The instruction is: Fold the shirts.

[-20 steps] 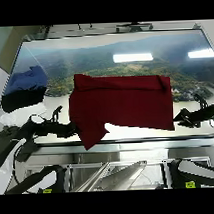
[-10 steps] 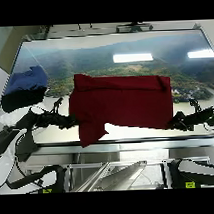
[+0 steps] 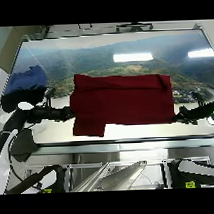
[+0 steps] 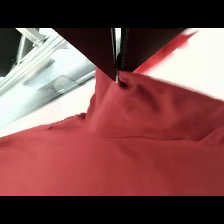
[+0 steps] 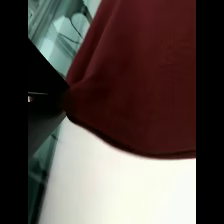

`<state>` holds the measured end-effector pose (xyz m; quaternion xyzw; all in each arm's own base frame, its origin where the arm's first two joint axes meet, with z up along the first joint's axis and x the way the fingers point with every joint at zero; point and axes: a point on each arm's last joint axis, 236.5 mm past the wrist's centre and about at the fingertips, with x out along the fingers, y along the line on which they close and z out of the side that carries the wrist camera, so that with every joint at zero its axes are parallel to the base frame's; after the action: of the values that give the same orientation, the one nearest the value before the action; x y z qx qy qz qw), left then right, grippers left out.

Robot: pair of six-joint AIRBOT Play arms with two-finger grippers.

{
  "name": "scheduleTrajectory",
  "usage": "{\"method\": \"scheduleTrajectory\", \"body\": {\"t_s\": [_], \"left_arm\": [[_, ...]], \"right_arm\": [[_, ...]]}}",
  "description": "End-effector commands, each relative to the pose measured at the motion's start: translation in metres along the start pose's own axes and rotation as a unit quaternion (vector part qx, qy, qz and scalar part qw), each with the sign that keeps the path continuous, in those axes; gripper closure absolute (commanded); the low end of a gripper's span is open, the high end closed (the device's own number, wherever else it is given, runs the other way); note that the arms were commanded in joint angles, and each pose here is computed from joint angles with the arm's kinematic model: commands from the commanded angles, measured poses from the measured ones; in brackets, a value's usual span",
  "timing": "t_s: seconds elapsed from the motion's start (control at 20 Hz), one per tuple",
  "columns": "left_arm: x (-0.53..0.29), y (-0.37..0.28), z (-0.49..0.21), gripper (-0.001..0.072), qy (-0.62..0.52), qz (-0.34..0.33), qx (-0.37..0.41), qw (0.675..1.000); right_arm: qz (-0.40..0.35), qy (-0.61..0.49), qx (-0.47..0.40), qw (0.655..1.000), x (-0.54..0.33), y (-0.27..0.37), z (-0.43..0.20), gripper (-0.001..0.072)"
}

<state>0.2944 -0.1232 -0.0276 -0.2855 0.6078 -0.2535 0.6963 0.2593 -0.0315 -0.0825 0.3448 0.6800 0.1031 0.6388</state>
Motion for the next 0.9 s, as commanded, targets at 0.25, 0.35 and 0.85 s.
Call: {"method": "scheduleTrajectory", "body": {"t_s": [0.25,0.35,0.85], "left_arm": [[-0.031,-0.035,-0.008,0.0676,-0.059,-0.026,0.036,0.997],[-0.055,-0.056,0.026,0.0677,-0.105,-0.02,0.076,0.991],[-0.022,-0.063,0.205,0.0693,-0.144,-0.003,0.123,0.982]], "right_arm": [[0.013,-0.009,-0.017,1.0,-0.02,0.024,0.009,0.0692],[0.014,-0.035,-0.039,0.999,-0.034,0.038,0.027,0.0692],[-0.036,-0.209,-0.15,0.966,-0.059,0.111,0.174,0.0693]]}}
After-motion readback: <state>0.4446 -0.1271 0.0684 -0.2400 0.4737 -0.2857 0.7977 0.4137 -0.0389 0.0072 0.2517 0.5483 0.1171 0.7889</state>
